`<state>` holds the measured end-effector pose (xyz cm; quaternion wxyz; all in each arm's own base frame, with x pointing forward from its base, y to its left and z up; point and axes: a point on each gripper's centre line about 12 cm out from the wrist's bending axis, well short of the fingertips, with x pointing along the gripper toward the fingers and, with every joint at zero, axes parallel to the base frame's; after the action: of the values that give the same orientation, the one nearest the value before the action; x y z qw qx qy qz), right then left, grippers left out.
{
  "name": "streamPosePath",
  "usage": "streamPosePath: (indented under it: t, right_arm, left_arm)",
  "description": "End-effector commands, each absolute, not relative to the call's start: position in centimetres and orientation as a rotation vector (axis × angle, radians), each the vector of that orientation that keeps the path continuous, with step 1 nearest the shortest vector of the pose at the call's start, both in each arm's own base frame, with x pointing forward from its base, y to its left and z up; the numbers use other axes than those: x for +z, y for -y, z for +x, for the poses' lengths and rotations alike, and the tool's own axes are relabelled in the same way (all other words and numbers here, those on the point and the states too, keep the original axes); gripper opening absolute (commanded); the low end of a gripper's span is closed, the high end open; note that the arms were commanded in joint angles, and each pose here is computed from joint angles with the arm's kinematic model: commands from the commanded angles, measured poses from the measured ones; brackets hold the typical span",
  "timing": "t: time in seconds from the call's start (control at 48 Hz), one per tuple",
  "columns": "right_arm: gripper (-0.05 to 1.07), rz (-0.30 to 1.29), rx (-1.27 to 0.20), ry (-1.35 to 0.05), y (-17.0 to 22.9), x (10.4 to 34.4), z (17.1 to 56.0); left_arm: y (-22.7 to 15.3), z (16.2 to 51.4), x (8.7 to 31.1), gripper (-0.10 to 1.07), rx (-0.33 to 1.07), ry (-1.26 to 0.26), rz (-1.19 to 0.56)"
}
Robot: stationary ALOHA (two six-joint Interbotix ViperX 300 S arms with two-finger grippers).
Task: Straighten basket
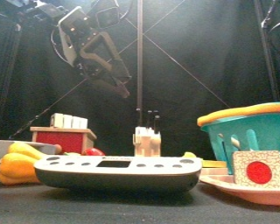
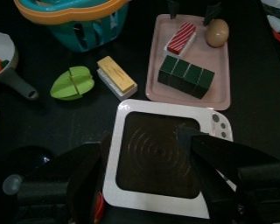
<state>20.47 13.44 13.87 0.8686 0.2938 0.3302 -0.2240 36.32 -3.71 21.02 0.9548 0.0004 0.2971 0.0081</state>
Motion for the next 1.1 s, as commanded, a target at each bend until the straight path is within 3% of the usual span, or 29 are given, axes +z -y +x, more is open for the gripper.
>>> streamPosePath:
  t: [0.0,0.208,0.542,0.875,1.083]
  right_arm:
    - [0.97,0.662,-0.454,-0.66,-13.3,15.3,20.6]
    - [0.97,0.825,-0.499,-0.632,-12.3,18.1,19.7]
    - [0.97,1.012,-0.812,-0.579,-7.9,21.0,16.2]
    - [0.97,1.088,-0.987,-0.486,-4.2,21.2,16.5]
    - [0.97,1.164,-1.108,-0.551,-3.6,20.0,15.8]
  left_arm:
    - [3.6,36.6,22.9,0.95,0.013,-0.551,0.005]
    - [2.2,36.0,25.7,0.95,0.042,-0.473,-0.001]
    - [-0.1,34.9,24.6,0.95,0.103,-0.501,-0.001]
    - [-2.9,34.1,26.0,0.95,0.15,-0.445,-0.022]
    - [-4.8,32.4,26.2,0.95,0.2,-0.43,-0.032]
